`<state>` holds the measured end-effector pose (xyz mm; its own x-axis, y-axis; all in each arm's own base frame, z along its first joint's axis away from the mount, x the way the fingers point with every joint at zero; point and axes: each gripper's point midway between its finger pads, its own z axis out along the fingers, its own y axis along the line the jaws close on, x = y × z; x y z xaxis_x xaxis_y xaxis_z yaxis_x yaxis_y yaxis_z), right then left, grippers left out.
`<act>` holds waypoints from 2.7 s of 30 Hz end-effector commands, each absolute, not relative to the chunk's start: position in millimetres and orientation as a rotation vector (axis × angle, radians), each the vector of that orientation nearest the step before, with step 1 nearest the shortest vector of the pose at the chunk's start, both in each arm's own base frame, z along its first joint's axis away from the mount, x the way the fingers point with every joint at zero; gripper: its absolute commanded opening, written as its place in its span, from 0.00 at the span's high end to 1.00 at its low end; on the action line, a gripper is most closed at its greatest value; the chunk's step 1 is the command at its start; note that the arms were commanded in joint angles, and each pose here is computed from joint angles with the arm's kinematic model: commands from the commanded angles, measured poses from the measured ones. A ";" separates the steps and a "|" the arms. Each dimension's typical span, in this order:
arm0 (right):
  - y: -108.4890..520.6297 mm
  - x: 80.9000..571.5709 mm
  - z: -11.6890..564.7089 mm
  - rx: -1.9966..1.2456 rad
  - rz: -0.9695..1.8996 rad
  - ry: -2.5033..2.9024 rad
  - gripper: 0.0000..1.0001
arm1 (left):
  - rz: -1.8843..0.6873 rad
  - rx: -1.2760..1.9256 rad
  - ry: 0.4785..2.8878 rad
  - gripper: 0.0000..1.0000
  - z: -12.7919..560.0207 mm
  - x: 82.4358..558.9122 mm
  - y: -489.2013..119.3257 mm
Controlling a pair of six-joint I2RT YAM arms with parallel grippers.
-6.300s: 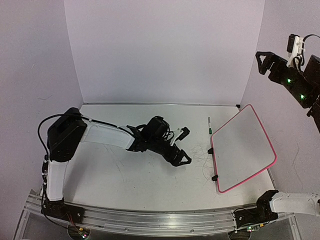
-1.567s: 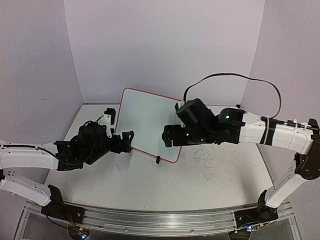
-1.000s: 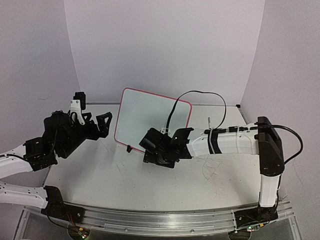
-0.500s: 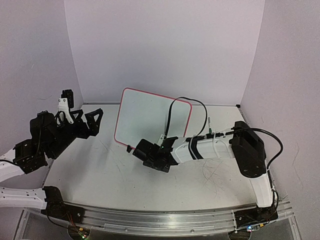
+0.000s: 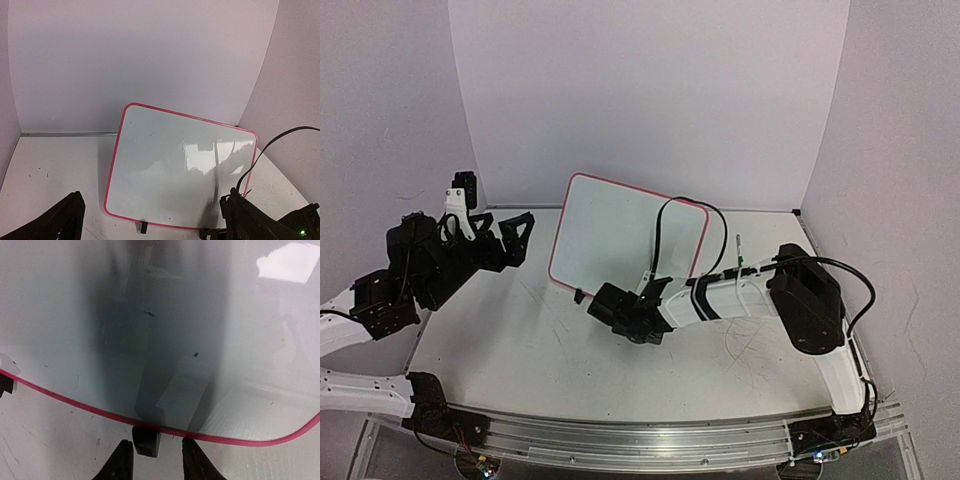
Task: Write a sentence on the whiteboard
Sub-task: Move the whiteboard to the center of the board.
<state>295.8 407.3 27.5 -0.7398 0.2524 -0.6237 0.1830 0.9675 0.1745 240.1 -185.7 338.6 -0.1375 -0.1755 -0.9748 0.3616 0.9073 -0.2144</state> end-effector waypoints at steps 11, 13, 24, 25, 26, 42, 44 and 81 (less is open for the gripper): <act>370.5 301.4 19.3 -0.250 -0.066 2.432 1.00 | -0.455 0.134 1.628 0.01 348.6 254.2 -201.7; 356.4 297.4 12.8 -0.368 -0.105 2.439 1.00 | -0.453 0.159 1.649 0.01 342.1 257.4 -210.2; 320.8 273.2 8.8 -0.683 0.125 2.351 1.00 | -0.528 0.141 1.707 0.01 323.8 265.5 -233.2; 318.0 271.1 10.9 -0.712 0.154 2.335 1.00 | -0.530 0.134 1.716 0.01 320.9 265.7 -233.1; 315.3 269.2 13.7 -0.738 0.171 2.316 1.00 | -0.530 0.125 1.724 0.01 318.5 265.8 -232.3; 287.8 283.2 26.7 -0.668 0.213 2.282 0.85 | -0.793 -0.017 1.970 0.02 242.8 261.5 -218.1; 293.1 282.6 35.0 -0.654 0.257 2.273 0.72 | -0.894 -0.016 1.948 0.03 235.8 259.9 -216.9; 218.0 315.1 254.9 -0.196 0.443 2.020 0.24 | -1.121 0.378 2.012 0.82 144.5 290.2 -280.8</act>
<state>297.7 228.0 223.1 -0.5094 -0.0346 -0.8598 -0.3727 0.9095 0.1842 277.9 -266.9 120.1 -0.7125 -0.1053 -0.6937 0.5020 0.6141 -0.6089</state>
